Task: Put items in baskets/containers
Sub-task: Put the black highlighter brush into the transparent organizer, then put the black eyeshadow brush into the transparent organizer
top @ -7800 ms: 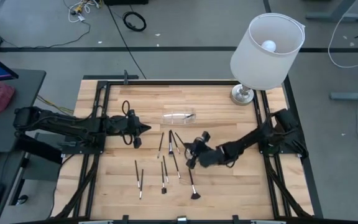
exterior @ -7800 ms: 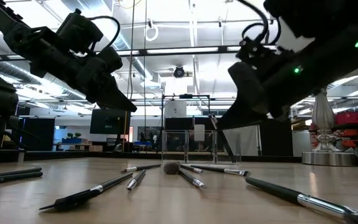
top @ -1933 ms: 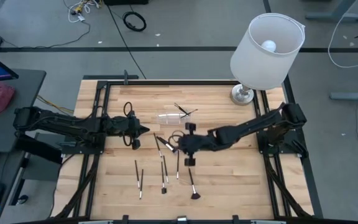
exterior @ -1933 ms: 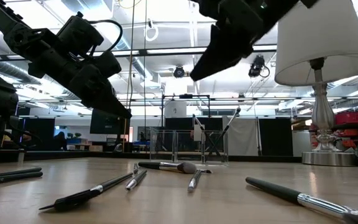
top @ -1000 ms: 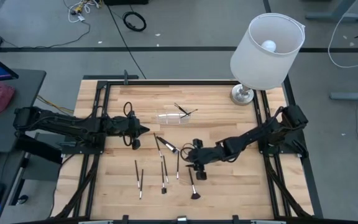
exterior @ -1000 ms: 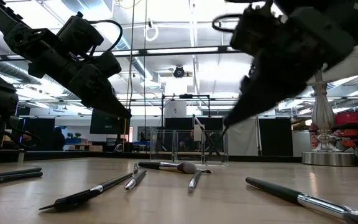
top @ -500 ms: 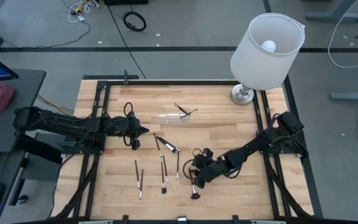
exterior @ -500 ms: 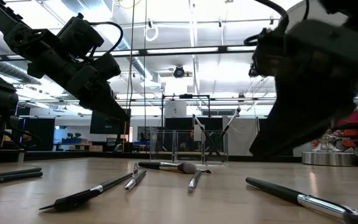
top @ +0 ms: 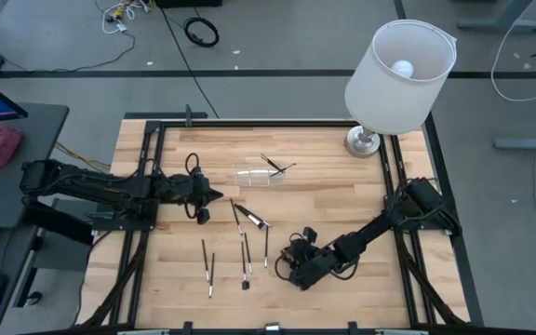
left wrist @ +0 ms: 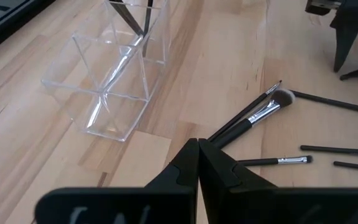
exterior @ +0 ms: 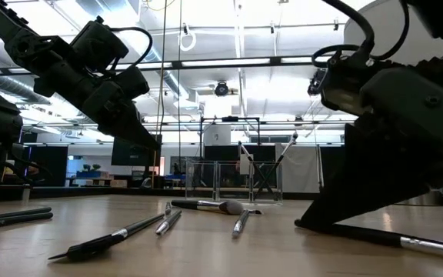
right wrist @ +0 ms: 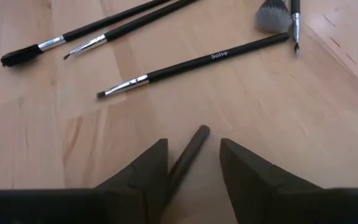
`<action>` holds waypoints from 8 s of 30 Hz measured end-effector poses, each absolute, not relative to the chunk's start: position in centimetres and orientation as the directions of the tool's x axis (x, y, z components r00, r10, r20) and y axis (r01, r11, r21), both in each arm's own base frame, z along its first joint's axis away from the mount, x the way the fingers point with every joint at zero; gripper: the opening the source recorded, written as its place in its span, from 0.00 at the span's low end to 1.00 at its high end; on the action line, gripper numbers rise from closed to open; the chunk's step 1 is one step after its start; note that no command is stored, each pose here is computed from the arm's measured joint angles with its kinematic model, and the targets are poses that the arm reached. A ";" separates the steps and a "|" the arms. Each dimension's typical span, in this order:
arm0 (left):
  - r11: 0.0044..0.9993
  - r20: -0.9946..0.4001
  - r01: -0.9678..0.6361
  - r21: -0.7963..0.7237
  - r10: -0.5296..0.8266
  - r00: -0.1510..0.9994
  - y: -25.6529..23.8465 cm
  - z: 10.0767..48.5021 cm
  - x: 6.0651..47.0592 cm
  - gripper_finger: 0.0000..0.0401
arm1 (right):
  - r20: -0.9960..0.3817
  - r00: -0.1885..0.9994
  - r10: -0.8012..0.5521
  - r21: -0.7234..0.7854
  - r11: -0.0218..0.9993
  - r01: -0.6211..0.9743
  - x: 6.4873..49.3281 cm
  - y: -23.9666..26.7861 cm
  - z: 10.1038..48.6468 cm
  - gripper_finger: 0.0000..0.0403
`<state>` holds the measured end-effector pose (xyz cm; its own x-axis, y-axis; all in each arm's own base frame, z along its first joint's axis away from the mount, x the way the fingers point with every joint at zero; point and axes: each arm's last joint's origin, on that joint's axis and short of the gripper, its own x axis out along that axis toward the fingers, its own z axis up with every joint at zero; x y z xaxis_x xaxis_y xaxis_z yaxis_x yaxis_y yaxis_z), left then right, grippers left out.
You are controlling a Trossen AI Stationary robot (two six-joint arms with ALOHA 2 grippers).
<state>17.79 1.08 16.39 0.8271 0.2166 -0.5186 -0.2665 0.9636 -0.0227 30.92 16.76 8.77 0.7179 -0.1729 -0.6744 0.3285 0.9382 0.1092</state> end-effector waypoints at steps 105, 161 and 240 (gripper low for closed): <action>0.999 -0.299 -0.036 -0.027 0.026 0.954 -0.2 18.6 18.9 0.03 | -0.483 0.830 -0.281 -0.291 0.945 0.151 30.3 6.0 11.0 0.04; 0.978 -0.438 -0.197 0.062 0.204 0.875 0.4 17.2 18.2 0.03 | -0.730 0.567 -0.381 -0.649 0.126 -0.751 39.0 -5.3 20.8 0.14; 0.978 -0.492 -0.197 0.073 0.207 0.845 0.4 16.6 17.9 0.11 | -0.215 0.974 -0.068 -0.048 0.997 0.059 30.0 2.2 13.3 0.31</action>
<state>17.94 0.38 16.62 0.8455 0.2071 -0.4922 -0.1967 0.9777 0.0733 30.04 2.18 13.25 0.9743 -0.0683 -0.2145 0.0594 0.9971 -0.0477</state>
